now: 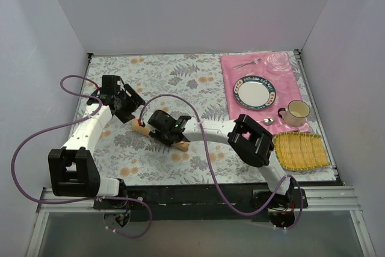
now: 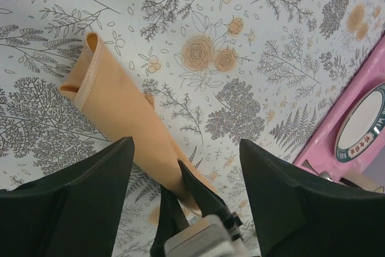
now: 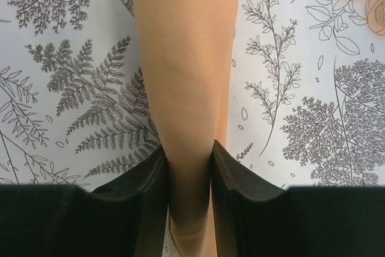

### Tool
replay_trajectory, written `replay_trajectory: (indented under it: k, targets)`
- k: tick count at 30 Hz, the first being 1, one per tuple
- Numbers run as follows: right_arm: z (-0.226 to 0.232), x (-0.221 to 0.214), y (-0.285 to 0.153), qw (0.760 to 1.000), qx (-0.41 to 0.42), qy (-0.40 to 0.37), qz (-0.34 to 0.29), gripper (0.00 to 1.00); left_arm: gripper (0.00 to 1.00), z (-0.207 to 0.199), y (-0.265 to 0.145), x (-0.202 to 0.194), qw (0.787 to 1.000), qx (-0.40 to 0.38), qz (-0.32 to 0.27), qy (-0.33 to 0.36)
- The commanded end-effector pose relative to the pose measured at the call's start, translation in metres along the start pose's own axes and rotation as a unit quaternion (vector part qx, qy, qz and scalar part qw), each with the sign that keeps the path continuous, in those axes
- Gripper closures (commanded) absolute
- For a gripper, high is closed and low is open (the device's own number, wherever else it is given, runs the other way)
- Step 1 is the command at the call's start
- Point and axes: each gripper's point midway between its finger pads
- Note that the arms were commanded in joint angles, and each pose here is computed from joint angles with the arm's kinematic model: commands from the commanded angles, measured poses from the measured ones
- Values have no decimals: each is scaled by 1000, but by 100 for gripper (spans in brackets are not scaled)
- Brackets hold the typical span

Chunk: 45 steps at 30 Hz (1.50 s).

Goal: Fold the napkin, place the utensils inside, and roll it up
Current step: Roll the napkin with the utensil

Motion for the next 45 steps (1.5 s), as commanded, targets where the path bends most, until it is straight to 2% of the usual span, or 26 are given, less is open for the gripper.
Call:
replay_trajectory:
  k: [1,3,4,7,10,14,18,26,30,34,41,42,44,45]
  targets:
    - [-1,0,7,986,108,124,-33,66,30,-17,-10,0,998,-41,13,37]
    - [0,3,8,973,154,160,-56,67,30,-20,-8,-2,998,-46,27,46]
    - [2,5,3,957,205,195,-69,70,30,-22,-7,-3,997,-48,34,48]
    - [1,1,1,924,279,247,-90,71,30,-28,-3,-8,995,-62,62,51]
    - [4,-3,1,892,332,287,-106,70,30,-29,4,-23,991,-75,105,40]
    - [11,-6,-2,846,391,343,-118,69,30,-32,15,-32,986,-104,125,22]
    - [11,-7,-4,822,416,365,-135,69,31,-32,26,-33,985,-120,122,14]
    - [7,-11,-6,793,436,399,-144,67,32,-19,54,-38,985,-109,133,-1]
    - [2,-9,-9,796,429,400,-149,62,32,-9,57,-39,987,-99,124,1]
    - [-7,-7,-11,817,401,390,-140,53,32,5,60,-41,989,-87,117,8]
    - [-32,-1,-21,884,314,329,-110,39,32,11,65,-41,990,-78,114,10]
    - [-37,-1,-18,902,286,305,-108,38,32,10,65,-40,990,-80,113,12]
    - [-42,0,-25,920,258,282,-91,33,32,9,66,-40,990,-79,114,12]
    - [-49,9,-27,937,225,249,-97,32,32,10,67,-40,990,-78,115,12]
Point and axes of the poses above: each gripper's point midway between its finger pads, its own y axis out along the fingers, its own z axis along the line the jaws close on, x = y × z, and after that the axes turned 15 degrees about -y, right-handed
